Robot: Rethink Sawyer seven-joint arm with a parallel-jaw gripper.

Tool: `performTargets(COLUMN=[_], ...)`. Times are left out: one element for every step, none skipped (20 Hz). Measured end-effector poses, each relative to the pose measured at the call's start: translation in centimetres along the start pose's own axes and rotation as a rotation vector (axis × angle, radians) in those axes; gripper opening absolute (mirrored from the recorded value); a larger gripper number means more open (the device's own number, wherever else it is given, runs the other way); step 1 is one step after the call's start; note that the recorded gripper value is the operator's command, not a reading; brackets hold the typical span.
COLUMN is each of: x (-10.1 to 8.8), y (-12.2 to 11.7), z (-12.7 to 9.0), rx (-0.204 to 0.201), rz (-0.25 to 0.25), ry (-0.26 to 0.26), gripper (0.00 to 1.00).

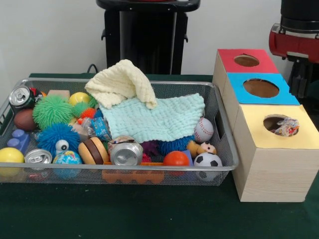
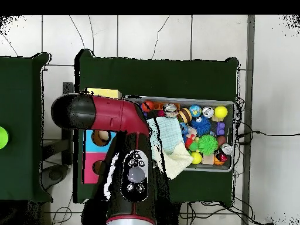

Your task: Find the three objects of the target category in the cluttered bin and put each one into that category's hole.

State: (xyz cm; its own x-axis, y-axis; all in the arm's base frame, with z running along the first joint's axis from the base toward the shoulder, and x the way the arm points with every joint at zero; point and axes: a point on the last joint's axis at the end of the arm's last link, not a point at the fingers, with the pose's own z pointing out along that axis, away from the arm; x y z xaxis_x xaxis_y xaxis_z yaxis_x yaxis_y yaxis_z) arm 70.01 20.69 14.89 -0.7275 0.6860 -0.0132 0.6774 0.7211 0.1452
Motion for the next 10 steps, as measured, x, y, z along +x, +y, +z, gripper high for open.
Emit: performTargets(x=[0.0,0.0,0.0,0.1,0.2,0.2,0.2,0.2,0.2,0.3], y=[-0.1,-0.2,-0.3,-0.6,-0.8,-0.9,-1.2,-1.3,-1.5,-1.9], z=[0.2,0.4,0.6,1.2,1.6,1.7,2.4,2.8,3.4,4.5], rx=[0.001,0.005,0.008,0.016,0.022,0.024,0.030,0.032,0.036,0.042], rz=[-0.004,-0.010,-0.013,-0.020,-0.024,-0.025,-0.029,-0.031,-0.035,-0.042], ry=[-0.004,-0.008,-0.010,-0.011,-0.012,-0.012,-0.015,-0.016,-0.019,-0.026], gripper=[0.00,0.00,0.00,0.00,0.00,0.00,0.00,0.00,0.00,0.00])
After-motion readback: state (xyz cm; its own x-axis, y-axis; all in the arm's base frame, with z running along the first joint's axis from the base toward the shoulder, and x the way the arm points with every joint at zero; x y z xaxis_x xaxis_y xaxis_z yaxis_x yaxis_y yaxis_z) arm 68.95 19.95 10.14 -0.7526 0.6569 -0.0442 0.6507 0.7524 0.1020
